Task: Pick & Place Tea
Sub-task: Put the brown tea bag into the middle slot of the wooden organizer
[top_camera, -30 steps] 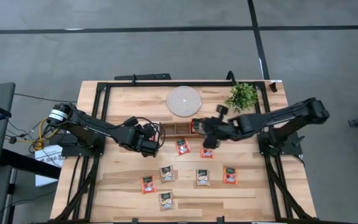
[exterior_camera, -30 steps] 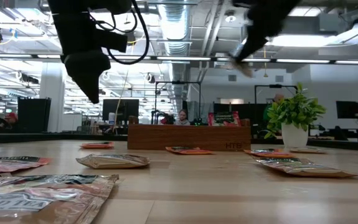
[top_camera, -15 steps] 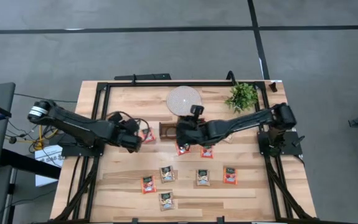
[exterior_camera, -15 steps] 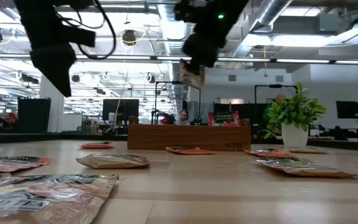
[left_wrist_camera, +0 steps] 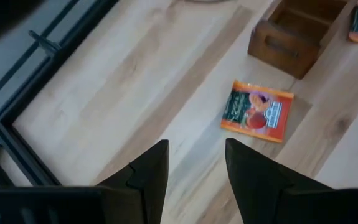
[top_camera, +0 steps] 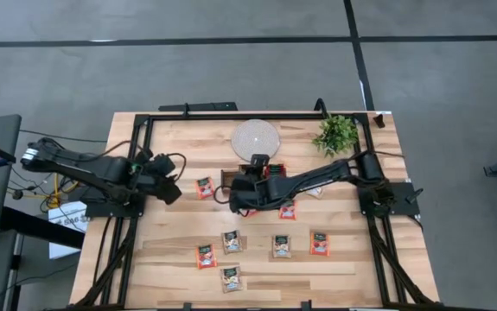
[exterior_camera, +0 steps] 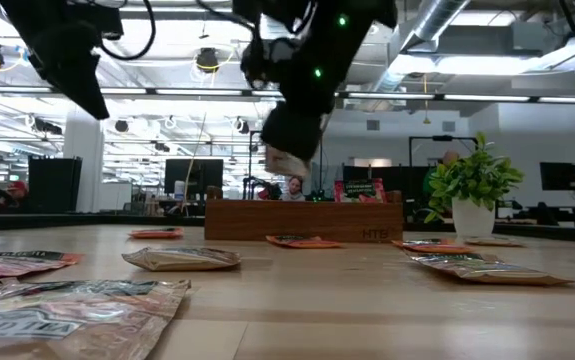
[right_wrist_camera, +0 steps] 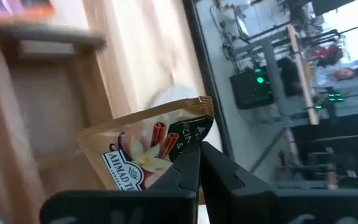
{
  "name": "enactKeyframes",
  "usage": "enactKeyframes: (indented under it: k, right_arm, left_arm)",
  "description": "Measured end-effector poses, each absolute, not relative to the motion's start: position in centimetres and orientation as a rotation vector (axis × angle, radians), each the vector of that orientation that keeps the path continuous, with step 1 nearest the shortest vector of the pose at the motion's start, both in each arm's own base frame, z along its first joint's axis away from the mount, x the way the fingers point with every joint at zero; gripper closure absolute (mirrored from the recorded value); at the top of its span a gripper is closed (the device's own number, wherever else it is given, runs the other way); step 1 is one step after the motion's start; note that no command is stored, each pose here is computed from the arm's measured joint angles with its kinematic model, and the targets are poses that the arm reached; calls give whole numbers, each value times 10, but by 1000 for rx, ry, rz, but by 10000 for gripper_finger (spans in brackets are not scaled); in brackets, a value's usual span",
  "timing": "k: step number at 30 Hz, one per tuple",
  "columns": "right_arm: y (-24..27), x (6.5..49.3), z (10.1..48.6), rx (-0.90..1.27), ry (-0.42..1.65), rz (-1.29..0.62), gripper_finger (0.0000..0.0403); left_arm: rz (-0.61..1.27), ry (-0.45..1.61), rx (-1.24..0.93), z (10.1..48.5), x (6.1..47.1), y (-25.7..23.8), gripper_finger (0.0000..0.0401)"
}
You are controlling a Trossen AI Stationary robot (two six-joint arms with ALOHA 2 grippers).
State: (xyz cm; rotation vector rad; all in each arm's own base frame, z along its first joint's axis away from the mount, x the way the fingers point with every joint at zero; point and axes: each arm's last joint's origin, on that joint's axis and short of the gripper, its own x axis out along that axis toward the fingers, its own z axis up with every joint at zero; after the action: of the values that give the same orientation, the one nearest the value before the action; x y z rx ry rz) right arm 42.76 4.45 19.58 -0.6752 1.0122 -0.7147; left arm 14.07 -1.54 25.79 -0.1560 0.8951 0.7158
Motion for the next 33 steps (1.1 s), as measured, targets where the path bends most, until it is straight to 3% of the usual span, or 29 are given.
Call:
enactKeyframes:
  k: [9,33]
  right_arm:
    - [32,426,188,-627,1044,-812,403]
    - [28,423,182,-570,1086,-784,403]
  left_arm:
    - [690,807,-190,271,121,-11,250]
    - [676,791,-164,274,116,-9,250]
